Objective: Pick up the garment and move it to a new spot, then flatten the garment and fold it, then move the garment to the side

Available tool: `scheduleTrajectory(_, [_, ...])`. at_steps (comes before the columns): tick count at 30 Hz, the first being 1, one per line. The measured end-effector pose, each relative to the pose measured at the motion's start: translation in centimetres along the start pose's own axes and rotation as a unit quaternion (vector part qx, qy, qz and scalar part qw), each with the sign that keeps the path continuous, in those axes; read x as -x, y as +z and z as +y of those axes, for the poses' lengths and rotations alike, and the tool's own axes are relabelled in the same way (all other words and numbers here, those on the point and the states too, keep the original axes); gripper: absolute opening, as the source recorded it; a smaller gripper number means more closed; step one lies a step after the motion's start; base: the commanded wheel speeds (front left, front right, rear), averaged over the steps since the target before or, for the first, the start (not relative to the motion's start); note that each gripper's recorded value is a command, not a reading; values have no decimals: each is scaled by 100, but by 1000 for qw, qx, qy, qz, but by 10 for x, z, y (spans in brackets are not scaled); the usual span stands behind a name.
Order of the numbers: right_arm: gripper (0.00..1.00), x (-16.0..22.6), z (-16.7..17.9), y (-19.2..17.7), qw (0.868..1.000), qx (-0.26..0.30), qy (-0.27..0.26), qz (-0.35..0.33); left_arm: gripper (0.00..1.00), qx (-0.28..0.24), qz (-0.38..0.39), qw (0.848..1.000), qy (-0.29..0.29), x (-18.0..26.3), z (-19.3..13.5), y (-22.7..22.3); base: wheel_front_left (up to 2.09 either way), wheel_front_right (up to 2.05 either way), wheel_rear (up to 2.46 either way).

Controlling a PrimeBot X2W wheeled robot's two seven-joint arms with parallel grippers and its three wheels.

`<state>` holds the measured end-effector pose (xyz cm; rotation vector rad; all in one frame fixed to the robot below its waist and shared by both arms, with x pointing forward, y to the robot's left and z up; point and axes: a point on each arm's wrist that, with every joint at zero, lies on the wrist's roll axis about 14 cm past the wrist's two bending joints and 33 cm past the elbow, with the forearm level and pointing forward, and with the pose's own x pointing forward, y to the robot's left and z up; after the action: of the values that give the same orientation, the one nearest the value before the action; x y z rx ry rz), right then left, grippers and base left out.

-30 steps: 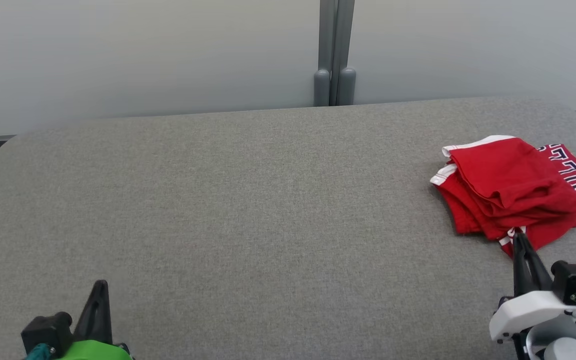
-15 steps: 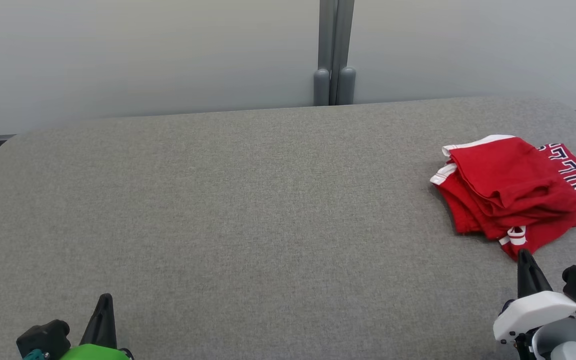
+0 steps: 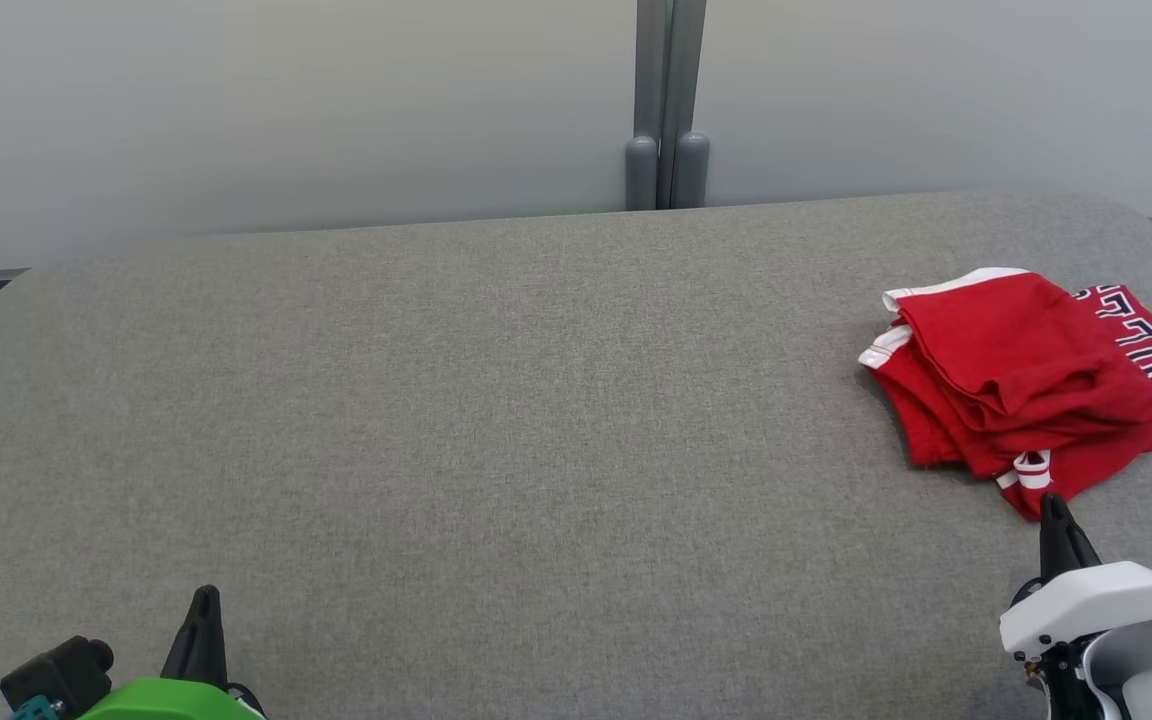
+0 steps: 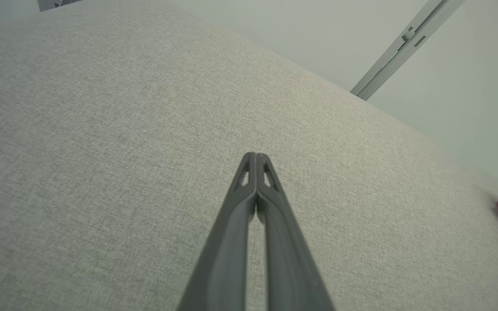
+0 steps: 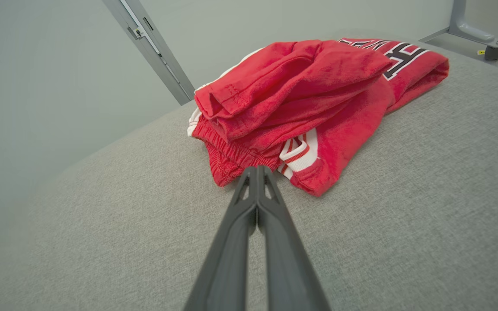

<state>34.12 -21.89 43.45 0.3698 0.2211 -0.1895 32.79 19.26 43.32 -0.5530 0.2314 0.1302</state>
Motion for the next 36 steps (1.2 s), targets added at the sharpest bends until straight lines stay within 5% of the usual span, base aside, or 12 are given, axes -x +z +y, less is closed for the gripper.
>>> scheduleTrajectory(23, [0,-8,4,2,984,-174,6,22,0,146,11,989,-5,-11,-7,8,0,0,0])
scheduleTrajectory(36, [0,-13,11,8,959,-283,21,25,0,241,11,970,-18,-18,-14,16,0,0,0])
